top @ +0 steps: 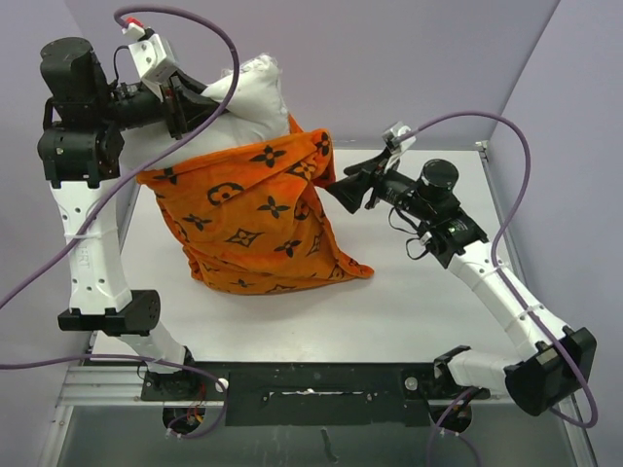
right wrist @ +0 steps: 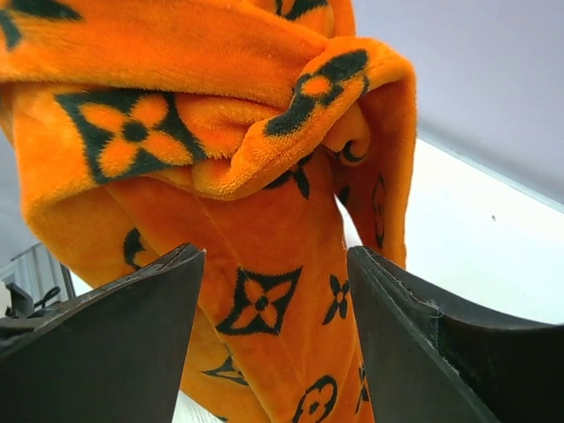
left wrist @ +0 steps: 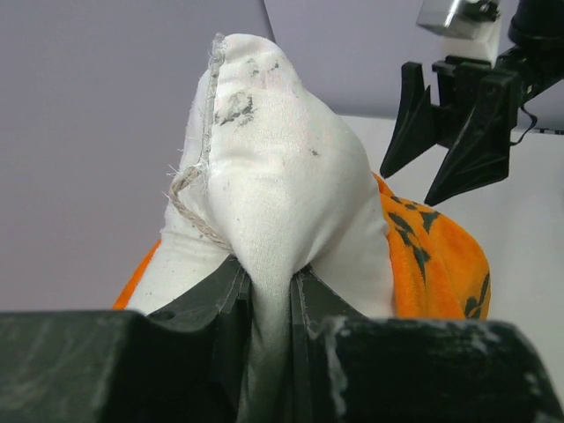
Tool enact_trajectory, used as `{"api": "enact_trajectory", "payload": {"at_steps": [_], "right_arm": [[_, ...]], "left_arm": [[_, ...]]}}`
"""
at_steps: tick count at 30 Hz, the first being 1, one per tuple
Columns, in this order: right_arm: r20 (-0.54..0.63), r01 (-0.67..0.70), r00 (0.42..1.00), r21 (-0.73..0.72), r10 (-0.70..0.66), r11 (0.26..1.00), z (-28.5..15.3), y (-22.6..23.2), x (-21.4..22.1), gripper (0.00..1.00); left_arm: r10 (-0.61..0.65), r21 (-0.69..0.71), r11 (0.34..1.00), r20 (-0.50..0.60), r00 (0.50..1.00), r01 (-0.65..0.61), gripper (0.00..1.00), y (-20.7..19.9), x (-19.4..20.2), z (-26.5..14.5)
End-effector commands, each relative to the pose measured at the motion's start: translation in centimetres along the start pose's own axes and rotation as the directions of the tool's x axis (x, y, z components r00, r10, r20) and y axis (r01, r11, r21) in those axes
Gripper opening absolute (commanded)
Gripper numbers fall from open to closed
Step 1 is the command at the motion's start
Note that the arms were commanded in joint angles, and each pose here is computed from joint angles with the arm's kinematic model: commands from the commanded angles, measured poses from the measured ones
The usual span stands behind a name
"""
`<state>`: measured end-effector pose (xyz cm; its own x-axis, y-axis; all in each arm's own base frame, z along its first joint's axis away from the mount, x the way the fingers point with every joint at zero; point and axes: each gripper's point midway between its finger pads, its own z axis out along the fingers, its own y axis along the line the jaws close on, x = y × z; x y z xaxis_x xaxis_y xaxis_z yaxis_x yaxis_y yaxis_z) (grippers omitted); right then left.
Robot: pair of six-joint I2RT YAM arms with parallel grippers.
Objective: Remove the pillowcase from the pillow
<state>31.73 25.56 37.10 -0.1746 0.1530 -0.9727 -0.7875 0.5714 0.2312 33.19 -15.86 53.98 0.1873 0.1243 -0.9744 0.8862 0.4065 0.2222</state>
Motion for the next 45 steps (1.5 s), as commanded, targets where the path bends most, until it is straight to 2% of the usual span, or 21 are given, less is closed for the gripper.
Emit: {"api": "enact_trajectory", "payload": {"at_steps": [1,7,13,15,18,21,27,31,39,45], "right_arm": [[0.02,0.075,0.997,-0.117,-0.073,0.99,1.7,2.0,-1.2,0.67],[-0.059,0.167,0.981,-0.224,-0.185,0.96,4.4,5.6,0.5,0.71],[-0.058,0.179,0.98,-0.155,-0.19,0.972,5.2,4.2,1.0,0.54],[-0.061,0.181,0.98,-0.142,-0.191,0.973,5.2,3.8,1.2,0.44],[-0.067,0.16,0.984,-0.106,-0.168,0.981,4.8,2.7,1.7,0.17],[-0.064,0.13,0.989,-0.053,-0.134,0.99,3.8,1.0,2.5,0.0],[-0.083,0.083,0.993,0.021,-0.081,0.996,1.3,-1.4,4.8,0.0],[-0.14,0.061,0.989,0.082,-0.049,0.995,0.1,-2.8,7.9,0.0],[-0.318,-0.029,0.938,0.326,0.138,0.945,-3.2,-7.7,20.3,0.0],[-0.42,0.019,0.877,0.512,0.231,0.859,-6.3,-10.3,27.3,0.0]], "left_arm": [[0.098,0.024,0.995,0.082,0.992,-0.1,0.0,-1.6,-4.0,-0.4],[0.106,0.019,0.994,0.084,0.991,-0.108,0.0,-1.7,-4.2,-0.5],[0.116,0.02,0.993,0.086,0.99,-0.118,0.0,-2.0,-4.4,-0.6],[0.128,0.02,0.991,0.086,0.988,-0.13,0.0,-2.2,-4.5,-0.7],[0.142,0.016,0.989,0.091,0.986,-0.144,0.0,-2.2,-4.7,-0.8],[0.155,0.012,0.988,0.1,0.983,-0.157,0.0,-2.2,-5.1,-0.9],[0.183,-0.017,0.983,0.111,0.977,-0.183,0.0,-1.7,-5.8,-0.9],[0.22,-0.055,0.975,0.127,0.967,-0.214,0.0,-1.1,-6.7,-1.0],[0.328,-0.215,0.934,0.192,0.925,-0.286,0.0,1.1,-10.6,-1.8],[0.441,-0.44,0.845,0.248,0.862,-0.305,0.0,4.4,-14.9,-3.5]]}}
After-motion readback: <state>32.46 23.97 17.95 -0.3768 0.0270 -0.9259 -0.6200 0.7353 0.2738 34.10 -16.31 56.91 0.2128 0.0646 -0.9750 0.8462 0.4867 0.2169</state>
